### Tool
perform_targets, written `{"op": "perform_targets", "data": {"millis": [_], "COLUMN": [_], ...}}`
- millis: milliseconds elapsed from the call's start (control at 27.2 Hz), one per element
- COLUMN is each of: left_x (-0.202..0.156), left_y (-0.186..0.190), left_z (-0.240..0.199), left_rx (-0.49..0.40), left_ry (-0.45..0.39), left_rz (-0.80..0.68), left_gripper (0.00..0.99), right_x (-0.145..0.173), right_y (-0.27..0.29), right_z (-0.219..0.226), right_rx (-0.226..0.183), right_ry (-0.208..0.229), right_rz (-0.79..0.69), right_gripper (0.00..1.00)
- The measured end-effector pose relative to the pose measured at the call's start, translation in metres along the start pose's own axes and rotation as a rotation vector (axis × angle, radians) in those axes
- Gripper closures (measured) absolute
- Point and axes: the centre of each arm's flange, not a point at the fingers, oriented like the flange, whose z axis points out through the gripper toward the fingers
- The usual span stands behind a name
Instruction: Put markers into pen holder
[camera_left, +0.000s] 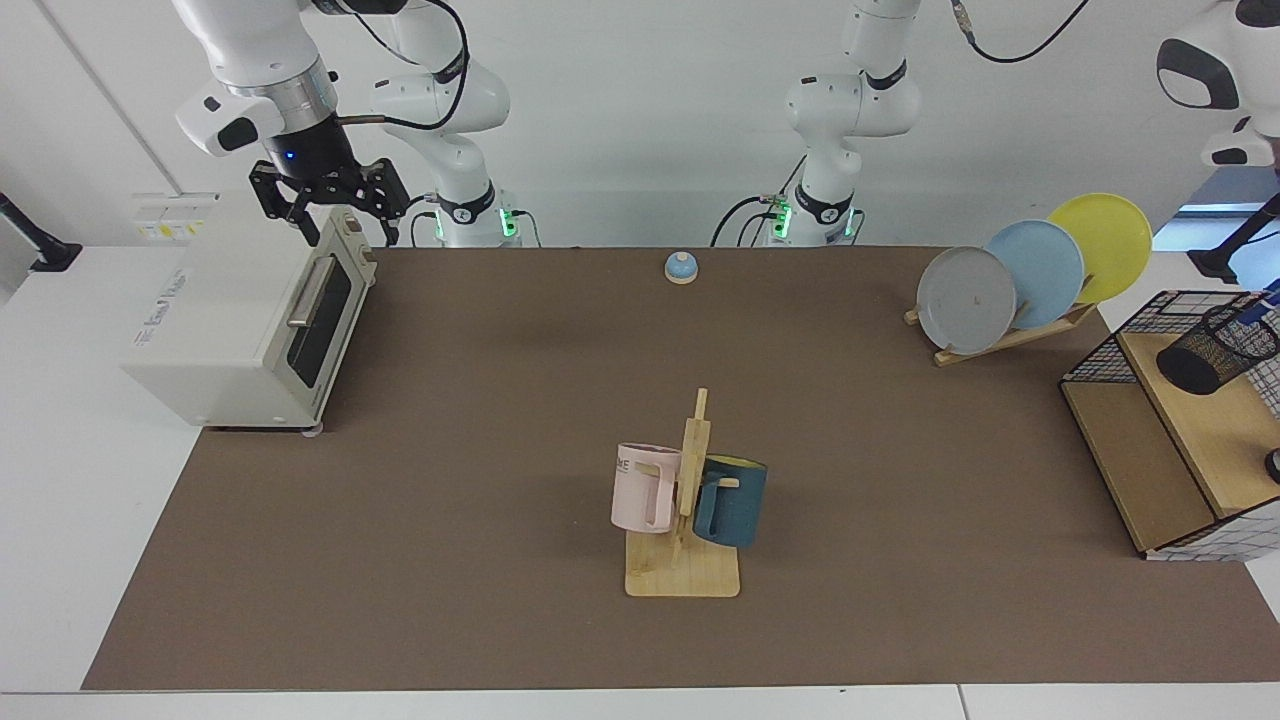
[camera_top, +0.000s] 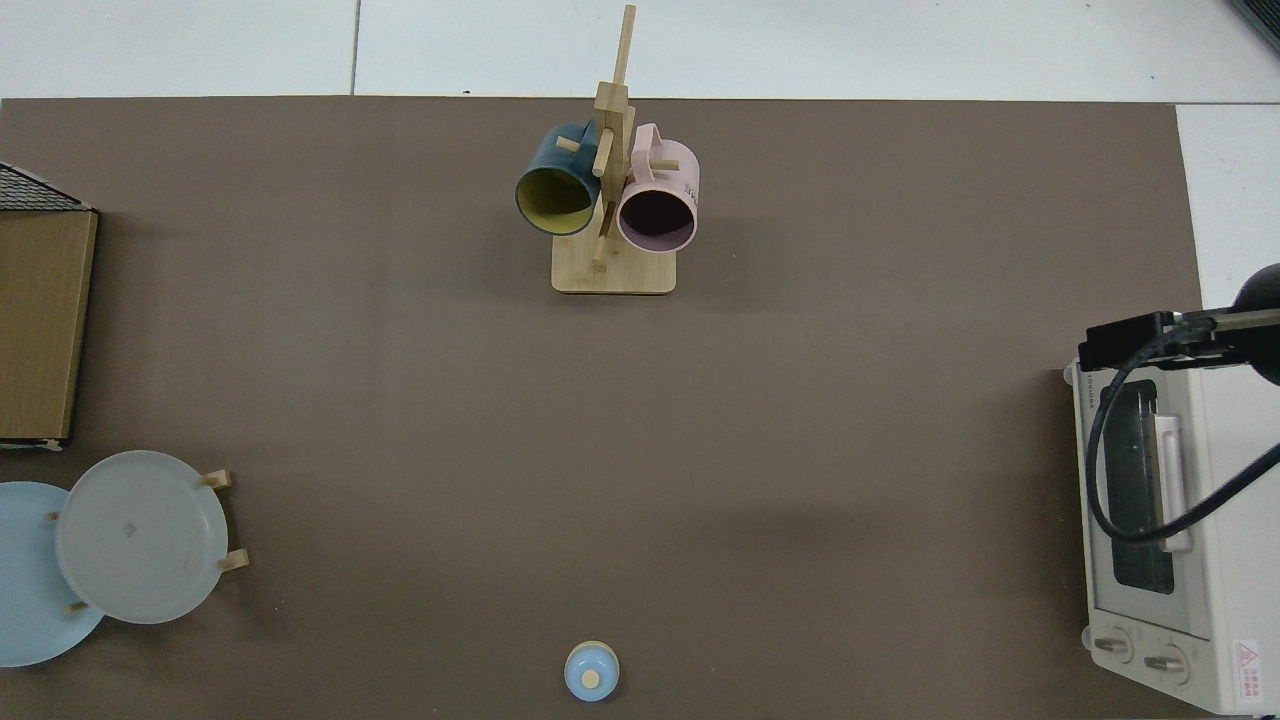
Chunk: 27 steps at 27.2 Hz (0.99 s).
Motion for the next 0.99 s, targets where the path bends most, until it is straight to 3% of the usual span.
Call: {"op": "perform_targets", "data": {"millis": [367,661,992], "left_x": [0.001,0.008,0.009], "left_y": [-0.009,-0.001,0.014], "left_z": [0.001,0.016,0.035], "left_rx": [0.132,0.136,0.129], "left_ry": [-0.052,-0.046,-0.022], "left_rz": [0.211,0.341,0.338], "left_gripper": [0.819,0.819,0.819], "right_x": [0.001,0.001,0.001], "right_y": [0.012,0.043,0.037], "right_z": [0.000,0.000,0.000], "right_rx": [0.000,-0.001,-0.001], "right_ry": [0.004,0.005,0.005], "right_rz": [0.037,0.095,0.083], "right_gripper": [0.00,0.00,0.00]}}
